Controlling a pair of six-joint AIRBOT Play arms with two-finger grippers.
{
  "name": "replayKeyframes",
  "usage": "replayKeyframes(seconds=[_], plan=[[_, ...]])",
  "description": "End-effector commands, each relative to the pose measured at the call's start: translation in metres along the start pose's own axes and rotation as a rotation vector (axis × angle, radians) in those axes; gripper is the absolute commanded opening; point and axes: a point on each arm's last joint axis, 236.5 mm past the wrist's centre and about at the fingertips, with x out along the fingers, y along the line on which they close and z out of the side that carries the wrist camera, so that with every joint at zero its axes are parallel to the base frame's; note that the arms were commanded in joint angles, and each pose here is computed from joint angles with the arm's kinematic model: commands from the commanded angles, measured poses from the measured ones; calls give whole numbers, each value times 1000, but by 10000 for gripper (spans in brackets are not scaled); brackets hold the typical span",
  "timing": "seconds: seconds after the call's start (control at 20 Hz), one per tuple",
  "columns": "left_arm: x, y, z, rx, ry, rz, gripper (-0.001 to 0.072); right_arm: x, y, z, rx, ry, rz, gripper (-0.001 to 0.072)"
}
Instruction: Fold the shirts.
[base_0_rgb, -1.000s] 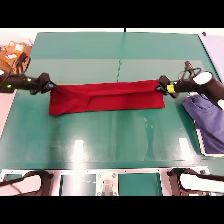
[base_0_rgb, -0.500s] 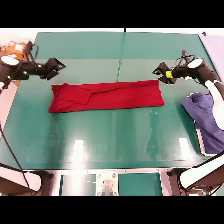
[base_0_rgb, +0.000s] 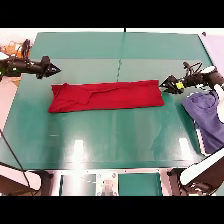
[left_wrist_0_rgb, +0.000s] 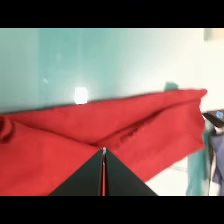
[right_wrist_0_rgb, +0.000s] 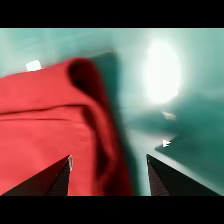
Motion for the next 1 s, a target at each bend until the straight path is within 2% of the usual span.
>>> replayKeyframes(seconds=[0.0,0.05,0.1,0.2,0.25,0.5,0.7,0.95], plan=[[10,-15,-16,17,65,-23,23,33,7,-21,-47,103,95,549],[15,-20,-20,28,75,-26,23,42,12,-25,-45,120,109,528],[21,-26,-23,40,84,-29,23,48,16,-29,-62,135,112,378],[38,-41,-30,73,99,-33,23,50,26,-34,-115,160,125,192],[47,-48,-33,97,99,-23,23,45,32,-34,-133,171,135,18],[117,-89,-54,261,60,50,22,-33,99,-14,-290,121,186,14],[203,-135,-111,360,73,18,22,-116,179,-35,-410,53,246,15],[291,-179,-203,255,105,-78,23,-182,243,-69,-489,-52,258,16]])
